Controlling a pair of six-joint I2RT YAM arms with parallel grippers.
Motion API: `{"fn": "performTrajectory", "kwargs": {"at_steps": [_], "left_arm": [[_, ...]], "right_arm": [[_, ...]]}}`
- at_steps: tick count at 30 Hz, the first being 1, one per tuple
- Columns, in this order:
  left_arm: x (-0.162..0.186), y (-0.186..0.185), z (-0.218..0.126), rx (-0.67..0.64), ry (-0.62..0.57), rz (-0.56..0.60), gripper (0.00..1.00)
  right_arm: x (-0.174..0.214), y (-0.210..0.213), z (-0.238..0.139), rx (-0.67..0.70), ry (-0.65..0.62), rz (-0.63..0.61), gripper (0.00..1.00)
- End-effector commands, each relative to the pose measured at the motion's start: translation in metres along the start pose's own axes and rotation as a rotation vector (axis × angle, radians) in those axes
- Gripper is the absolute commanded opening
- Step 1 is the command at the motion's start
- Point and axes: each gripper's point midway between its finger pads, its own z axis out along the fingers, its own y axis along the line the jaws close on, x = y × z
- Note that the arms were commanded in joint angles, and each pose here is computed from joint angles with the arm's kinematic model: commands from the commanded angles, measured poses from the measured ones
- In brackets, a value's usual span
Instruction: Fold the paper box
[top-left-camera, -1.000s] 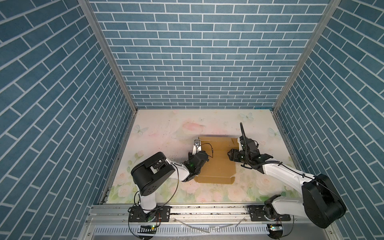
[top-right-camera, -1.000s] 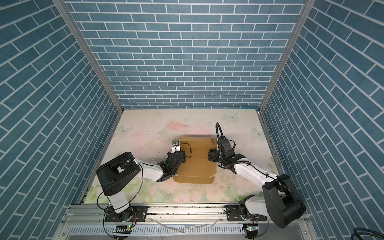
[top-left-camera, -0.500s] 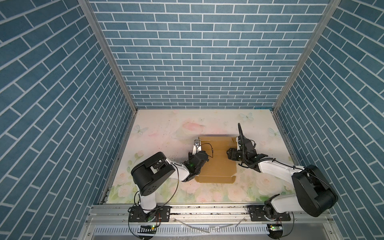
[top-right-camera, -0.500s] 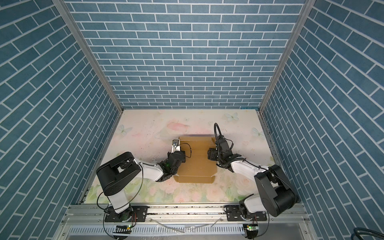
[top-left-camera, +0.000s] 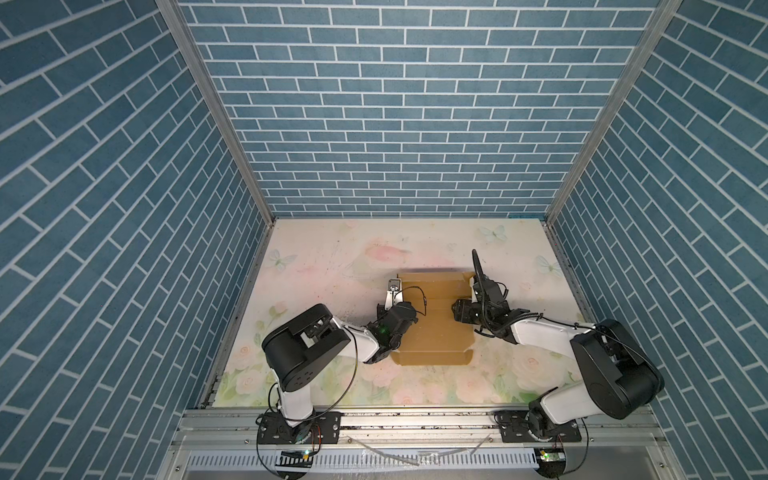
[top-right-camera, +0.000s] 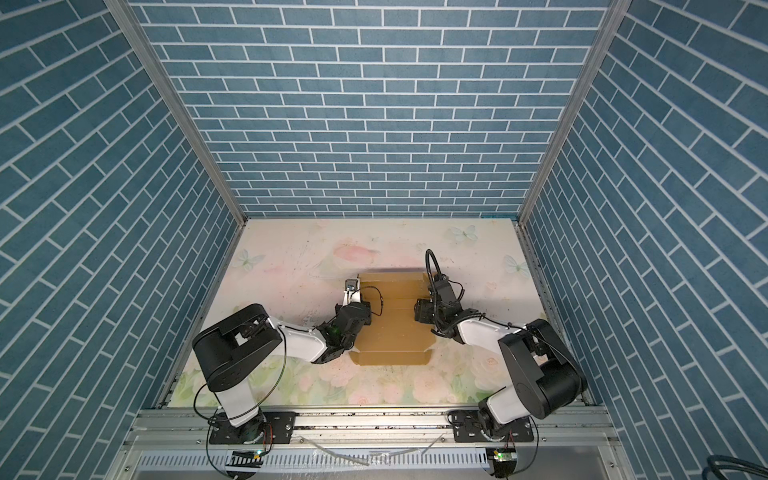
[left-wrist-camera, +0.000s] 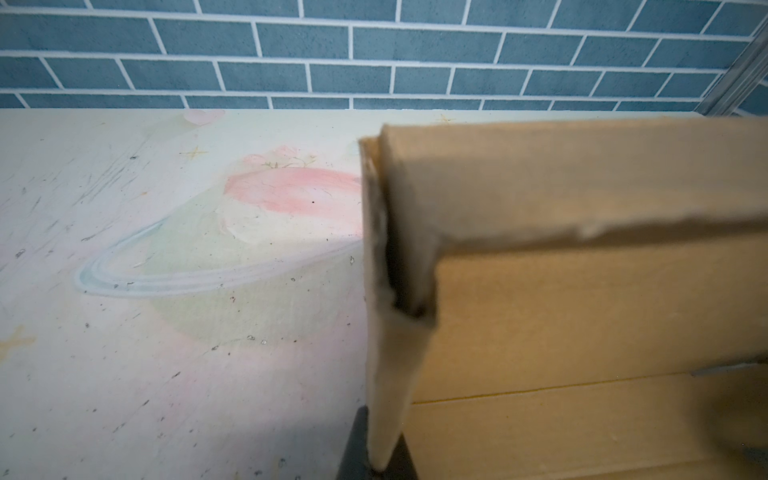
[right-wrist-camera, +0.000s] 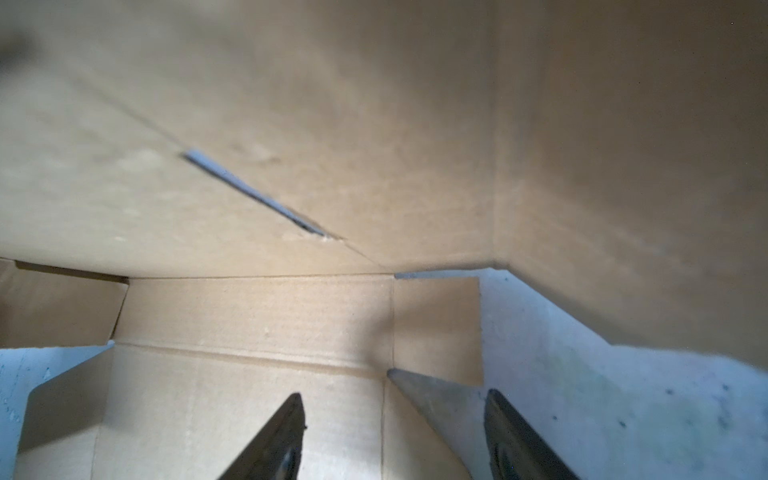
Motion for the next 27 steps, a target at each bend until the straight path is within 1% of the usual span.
{"fn": "performTrajectory", "kwargs": {"at_steps": [1, 6, 11, 14, 27], "left_arm": [[0.043, 0.012, 0.001, -0.013, 0.137, 0.091, 0.03], [0.043, 0.011, 0.001, -0.014, 0.139, 0.094, 0.03], [0.043, 0.011, 0.002, -0.014, 0.142, 0.095, 0.03], [0.044, 0.01, 0.003, -0.014, 0.145, 0.096, 0.03], [0.042, 0.006, 0.005, -0.009, 0.149, 0.09, 0.03]], "right_arm": [[0.004, 0.0, 0.007, -0.012, -0.009, -0.019, 0.69], [0.0, 0.006, 0.015, -0.043, -0.026, -0.02, 0.69], [-0.006, 0.015, 0.013, -0.083, -0.042, -0.039, 0.68], [-0.01, 0.022, 0.01, -0.114, -0.05, -0.06, 0.67], [-0.008, 0.041, 0.001, -0.15, -0.051, -0.121, 0.6]]}}
